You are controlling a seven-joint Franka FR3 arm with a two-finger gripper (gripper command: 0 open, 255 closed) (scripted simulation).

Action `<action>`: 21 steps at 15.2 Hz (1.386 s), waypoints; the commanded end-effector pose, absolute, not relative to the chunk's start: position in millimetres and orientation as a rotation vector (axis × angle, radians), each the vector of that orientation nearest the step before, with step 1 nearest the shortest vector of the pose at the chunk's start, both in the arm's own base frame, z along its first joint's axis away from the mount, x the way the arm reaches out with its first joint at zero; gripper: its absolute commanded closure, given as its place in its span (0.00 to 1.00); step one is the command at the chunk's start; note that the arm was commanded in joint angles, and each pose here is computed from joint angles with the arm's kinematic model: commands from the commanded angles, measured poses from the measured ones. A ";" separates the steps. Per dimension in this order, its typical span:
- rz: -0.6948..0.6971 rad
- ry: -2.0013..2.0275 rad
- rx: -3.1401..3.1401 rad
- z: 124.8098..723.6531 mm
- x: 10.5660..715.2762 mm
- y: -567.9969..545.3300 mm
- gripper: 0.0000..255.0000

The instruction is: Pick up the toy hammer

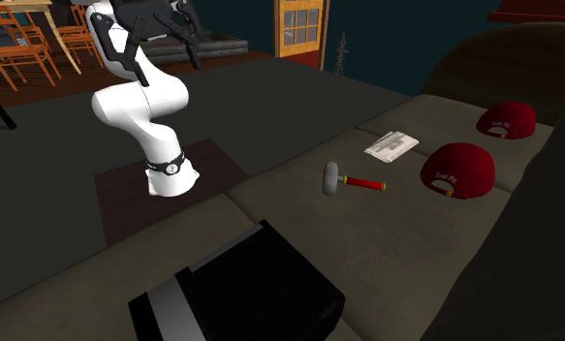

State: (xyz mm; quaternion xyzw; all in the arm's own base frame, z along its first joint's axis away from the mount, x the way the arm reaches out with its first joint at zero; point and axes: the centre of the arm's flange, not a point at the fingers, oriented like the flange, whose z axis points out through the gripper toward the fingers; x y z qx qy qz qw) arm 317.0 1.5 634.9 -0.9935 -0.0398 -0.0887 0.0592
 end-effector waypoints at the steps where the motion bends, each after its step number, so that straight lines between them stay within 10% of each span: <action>1: -0.268 -0.121 -3.009 634.9 317.0 1.5 0.00; 21: -0.104 -0.566 -3.010 495.0 442.4 200.6 0.00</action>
